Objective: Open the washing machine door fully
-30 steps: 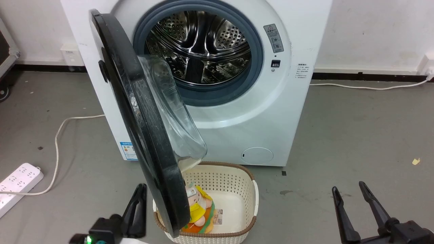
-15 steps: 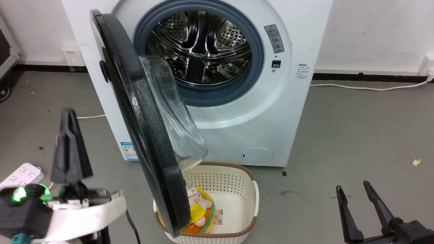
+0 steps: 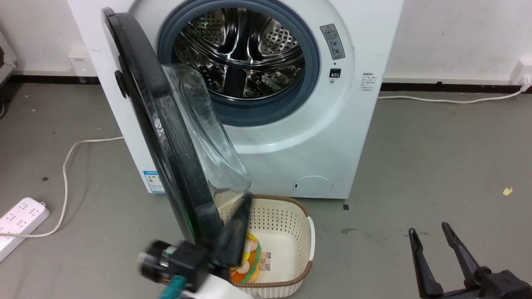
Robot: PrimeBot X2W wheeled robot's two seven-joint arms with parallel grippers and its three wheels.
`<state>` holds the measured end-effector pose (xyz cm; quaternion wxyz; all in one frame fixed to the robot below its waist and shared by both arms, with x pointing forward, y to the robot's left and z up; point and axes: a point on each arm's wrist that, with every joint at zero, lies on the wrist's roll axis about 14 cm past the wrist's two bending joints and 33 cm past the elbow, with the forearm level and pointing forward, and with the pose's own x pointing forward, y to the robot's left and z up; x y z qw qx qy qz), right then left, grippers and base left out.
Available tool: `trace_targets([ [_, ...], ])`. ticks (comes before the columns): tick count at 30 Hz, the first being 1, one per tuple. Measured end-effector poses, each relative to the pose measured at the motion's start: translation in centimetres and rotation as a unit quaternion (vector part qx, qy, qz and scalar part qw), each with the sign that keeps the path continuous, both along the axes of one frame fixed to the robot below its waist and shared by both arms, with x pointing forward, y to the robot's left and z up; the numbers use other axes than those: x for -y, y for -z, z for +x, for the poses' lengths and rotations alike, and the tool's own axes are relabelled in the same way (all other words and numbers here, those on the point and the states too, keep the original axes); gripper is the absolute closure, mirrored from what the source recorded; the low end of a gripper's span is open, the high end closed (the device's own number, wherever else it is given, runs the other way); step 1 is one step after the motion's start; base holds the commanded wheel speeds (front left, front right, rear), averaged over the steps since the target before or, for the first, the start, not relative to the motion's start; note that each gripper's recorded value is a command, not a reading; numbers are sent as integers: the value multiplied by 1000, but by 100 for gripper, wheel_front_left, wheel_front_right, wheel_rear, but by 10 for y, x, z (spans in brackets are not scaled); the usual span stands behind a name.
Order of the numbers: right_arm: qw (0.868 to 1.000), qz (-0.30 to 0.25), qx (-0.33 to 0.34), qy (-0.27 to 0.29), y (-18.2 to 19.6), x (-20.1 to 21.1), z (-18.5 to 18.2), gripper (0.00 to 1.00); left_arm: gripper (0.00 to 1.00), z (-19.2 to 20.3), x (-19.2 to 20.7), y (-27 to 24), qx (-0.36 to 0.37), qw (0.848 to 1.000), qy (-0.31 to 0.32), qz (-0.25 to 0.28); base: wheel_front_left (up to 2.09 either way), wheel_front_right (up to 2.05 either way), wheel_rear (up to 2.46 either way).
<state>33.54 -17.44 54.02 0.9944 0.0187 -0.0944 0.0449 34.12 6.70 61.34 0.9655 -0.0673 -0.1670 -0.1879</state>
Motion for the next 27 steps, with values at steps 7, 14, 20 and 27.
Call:
trace_targets([
  [7,1000,5,-11,-1,7,0,4,0,100,6,10,73,-123,992,14,24,0,0,0],
  [14,1000,8,-16,-18,9,-11,12,0,100,14,-18,96,-153,987,-38,36,0,0,0],
  [20,998,7,-15,-55,8,-35,21,0,100,7,-42,99,-155,985,-76,28,0,0,0],
  [27,993,7,-13,-118,6,-76,32,0,100,-9,-95,101,-157,975,-156,32,0,0,0],
])
